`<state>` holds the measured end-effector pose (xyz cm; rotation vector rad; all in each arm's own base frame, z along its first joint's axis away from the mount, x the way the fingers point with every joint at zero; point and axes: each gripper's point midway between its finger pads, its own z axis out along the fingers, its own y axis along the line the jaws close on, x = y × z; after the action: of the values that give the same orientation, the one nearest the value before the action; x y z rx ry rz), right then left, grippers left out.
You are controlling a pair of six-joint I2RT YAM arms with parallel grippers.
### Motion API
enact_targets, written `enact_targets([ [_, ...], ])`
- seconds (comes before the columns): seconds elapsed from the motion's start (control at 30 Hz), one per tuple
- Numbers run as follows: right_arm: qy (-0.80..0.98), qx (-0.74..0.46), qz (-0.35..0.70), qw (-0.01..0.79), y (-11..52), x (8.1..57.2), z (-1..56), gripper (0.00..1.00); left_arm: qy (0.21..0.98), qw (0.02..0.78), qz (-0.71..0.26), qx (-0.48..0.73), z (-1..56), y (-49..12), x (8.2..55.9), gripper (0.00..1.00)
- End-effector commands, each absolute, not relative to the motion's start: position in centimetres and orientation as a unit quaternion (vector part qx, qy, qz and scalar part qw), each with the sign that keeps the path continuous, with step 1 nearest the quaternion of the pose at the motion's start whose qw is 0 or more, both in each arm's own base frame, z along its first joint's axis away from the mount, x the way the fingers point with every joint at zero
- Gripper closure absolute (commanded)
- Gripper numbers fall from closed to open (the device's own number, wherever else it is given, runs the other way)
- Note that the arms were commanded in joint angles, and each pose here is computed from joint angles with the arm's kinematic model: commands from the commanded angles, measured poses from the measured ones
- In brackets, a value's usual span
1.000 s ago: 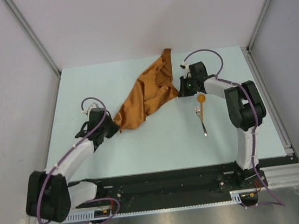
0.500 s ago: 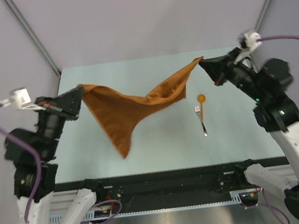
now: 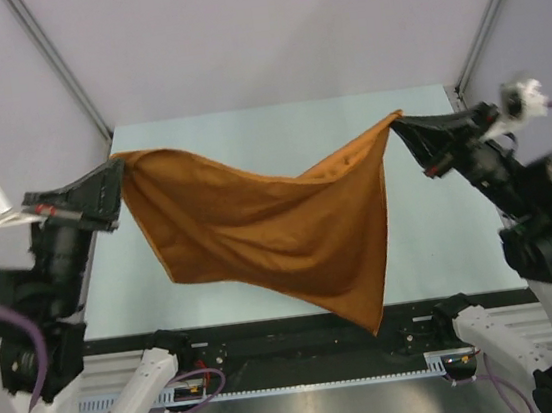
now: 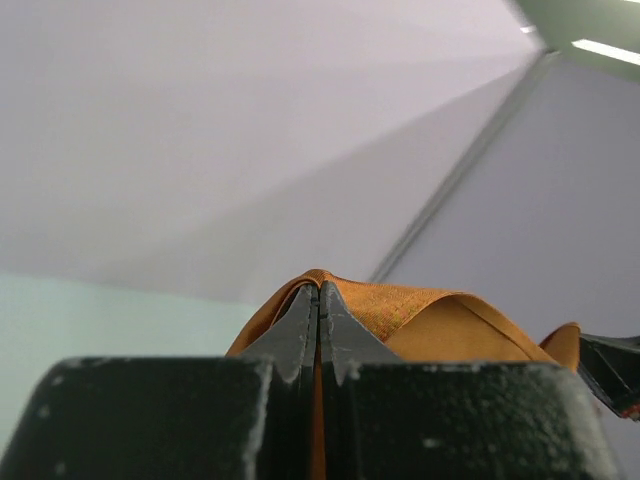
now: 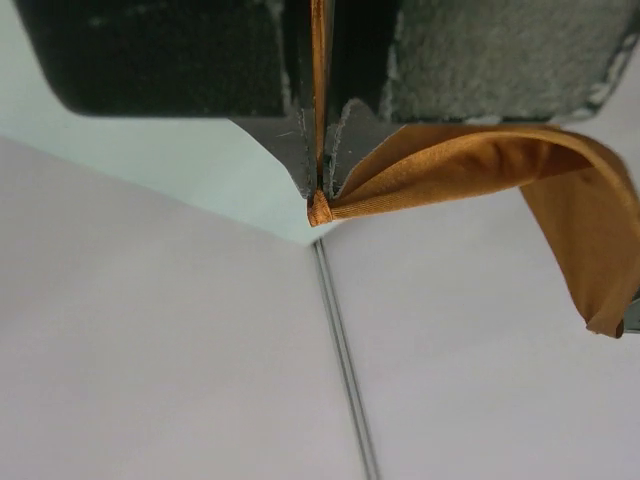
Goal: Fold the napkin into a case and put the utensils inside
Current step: Flatten out the crumpled napkin at the center of the board.
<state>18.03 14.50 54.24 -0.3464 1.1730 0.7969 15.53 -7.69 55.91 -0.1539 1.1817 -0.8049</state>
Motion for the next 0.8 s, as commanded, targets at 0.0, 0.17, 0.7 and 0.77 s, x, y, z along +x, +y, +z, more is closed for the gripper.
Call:
enact_targets([
  [0.0, 0.636, -0.116, 0.354, 0.676, 16.9, 27.4, 45.9, 1.00, 0.665, 0.682, -0.256, -0.166, 45.6, -6.7, 25.6, 1.00],
  [0.17, 0.695, -0.082, 0.349, 0.623, 18.0, 37.2, 38.2, 1.00, 0.754, 0.591, -0.134, -0.254, 33.9, -5.3, 34.6, 1.00],
  [0.7, 0.840, -0.044, 0.289, 0.458, 20.5, 59.3, 17.3, 0.37, 0.824, 0.470, 0.042, -0.313, 19.0, 0.6, 51.7, 0.27],
  [0.77, 0.859, -0.037, 0.261, 0.438, 19.5, 58.7, 16.6, 0.24, 0.829, 0.464, 0.049, -0.309, 20.6, 0.8, 51.3, 0.11],
])
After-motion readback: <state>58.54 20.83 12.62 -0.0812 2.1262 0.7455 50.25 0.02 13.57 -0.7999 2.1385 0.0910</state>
